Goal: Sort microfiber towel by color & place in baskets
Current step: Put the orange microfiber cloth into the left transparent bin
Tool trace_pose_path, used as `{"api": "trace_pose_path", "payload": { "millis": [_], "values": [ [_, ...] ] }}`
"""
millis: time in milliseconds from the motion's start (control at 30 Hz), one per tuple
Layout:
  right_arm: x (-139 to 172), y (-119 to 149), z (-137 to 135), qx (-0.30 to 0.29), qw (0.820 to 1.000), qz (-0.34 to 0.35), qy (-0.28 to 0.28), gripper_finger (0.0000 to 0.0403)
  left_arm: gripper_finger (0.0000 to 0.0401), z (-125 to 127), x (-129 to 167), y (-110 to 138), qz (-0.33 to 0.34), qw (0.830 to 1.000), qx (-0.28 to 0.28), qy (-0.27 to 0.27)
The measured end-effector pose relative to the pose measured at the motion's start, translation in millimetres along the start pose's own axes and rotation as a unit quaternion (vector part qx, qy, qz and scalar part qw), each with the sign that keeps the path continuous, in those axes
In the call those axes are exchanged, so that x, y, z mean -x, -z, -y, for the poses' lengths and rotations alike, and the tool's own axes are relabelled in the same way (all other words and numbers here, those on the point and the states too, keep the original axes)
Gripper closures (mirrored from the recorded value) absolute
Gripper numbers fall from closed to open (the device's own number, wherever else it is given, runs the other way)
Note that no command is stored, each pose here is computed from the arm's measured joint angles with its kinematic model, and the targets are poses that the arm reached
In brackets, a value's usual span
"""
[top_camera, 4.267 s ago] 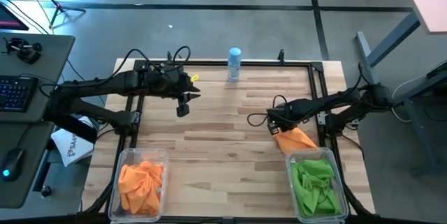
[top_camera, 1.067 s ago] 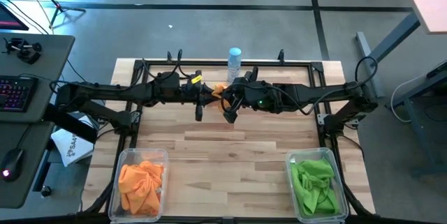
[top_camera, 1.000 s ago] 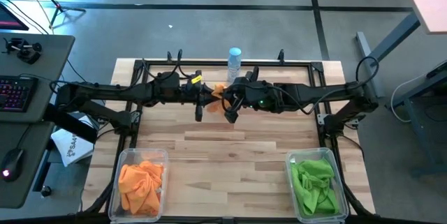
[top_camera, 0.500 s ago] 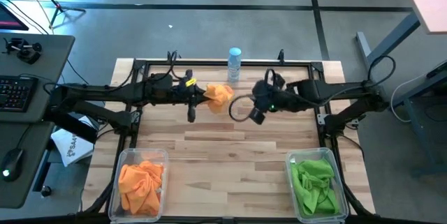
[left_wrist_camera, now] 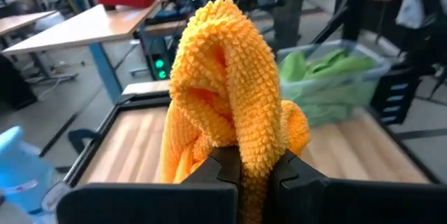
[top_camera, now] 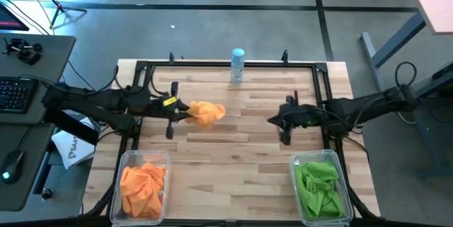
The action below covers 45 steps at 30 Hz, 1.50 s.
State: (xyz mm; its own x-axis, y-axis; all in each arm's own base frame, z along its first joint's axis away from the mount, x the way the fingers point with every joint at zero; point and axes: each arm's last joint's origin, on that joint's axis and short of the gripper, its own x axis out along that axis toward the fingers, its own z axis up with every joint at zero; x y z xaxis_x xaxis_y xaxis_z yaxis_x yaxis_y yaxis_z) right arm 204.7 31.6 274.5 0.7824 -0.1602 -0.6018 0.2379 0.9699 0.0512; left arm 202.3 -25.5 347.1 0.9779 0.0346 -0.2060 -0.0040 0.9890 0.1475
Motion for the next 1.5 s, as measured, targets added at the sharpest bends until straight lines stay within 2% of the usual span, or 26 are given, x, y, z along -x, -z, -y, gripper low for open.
{"api": "trace_pose_path", "payload": {
  "millis": [133, 200, 333, 467, 667, 767, 967, 1133, 1267, 1367, 1500],
  "values": [
    [-2.3, 49.3, 15.1, 0.015, 0.998, -0.017, -0.052, 0.0399, 0.0400, 8.8, 13.6, -5.3, 0.020, 0.999, 0.005, 0.027],
    [-5.0, 67.7, 20.9, -0.006, 0.998, -0.023, -0.055, 0.0402, 0.0400, 13.6, 22.4, -5.5, 0.018, 0.999, 0.016, 0.046],
    [-13.3, 90.1, 24.8, -0.048, 0.996, 0.018, -0.071, 0.0402, 0.0401, 23.1, 42.6, -6.7, -0.006, 0.994, 0.066, 0.088],
    [-17.8, 95.5, 24.8, -0.041, 0.993, 0.066, -0.086, 0.0402, 0.0401, 33.3, 63.5, -18.6, -0.084, 0.984, 0.103, 0.119],
    [-18.0, 95.7, 26.0, -0.005, 0.994, 0.082, -0.067, 0.0402, 0.0401, 54.8, 78.2, -43.0, -0.211, 0.964, 0.108, 0.120],
    [-17.7, 94.0, 25.7, 0.023, 0.993, 0.092, -0.066, 0.0402, 0.0401, 68.4, 80.1, -49.7, -0.279, 0.945, 0.113, 0.125],
    [-16.9, 89.5, 28.9, 0.055, 0.990, 0.115, -0.056, 0.0403, 0.0401, 101.9, 79.6, -50.0, -0.392, 0.897, 0.140, 0.146],
    [-15.7, 87.2, 36.0, 0.070, 0.988, 0.122, -0.071, 0.0403, 0.0401, 126.0, 81.9, -43.1, -0.434, 0.874, 0.163, 0.146],
    [-16.4, 95.3, 45.7, 0.048, 0.987, 0.128, -0.081, 0.0403, 0.0401, 138.9, 86.0, -39.5, -0.442, 0.868, 0.182, 0.130],
    [-12.9, 100.6, 49.2, 0.021, 0.982, 0.167, -0.089, 0.0403, 0.0401, 146.3, 88.3, -37.4, -0.442, 0.868, 0.193, 0.116],
    [-8.0, 112.2, 51.4, 0.009, 0.974, 0.202, -0.099, 0.0403, 0.0401, 154.2, 92.1, -34.8, -0.460, 0.853, 0.220, 0.110]
  ]
}}
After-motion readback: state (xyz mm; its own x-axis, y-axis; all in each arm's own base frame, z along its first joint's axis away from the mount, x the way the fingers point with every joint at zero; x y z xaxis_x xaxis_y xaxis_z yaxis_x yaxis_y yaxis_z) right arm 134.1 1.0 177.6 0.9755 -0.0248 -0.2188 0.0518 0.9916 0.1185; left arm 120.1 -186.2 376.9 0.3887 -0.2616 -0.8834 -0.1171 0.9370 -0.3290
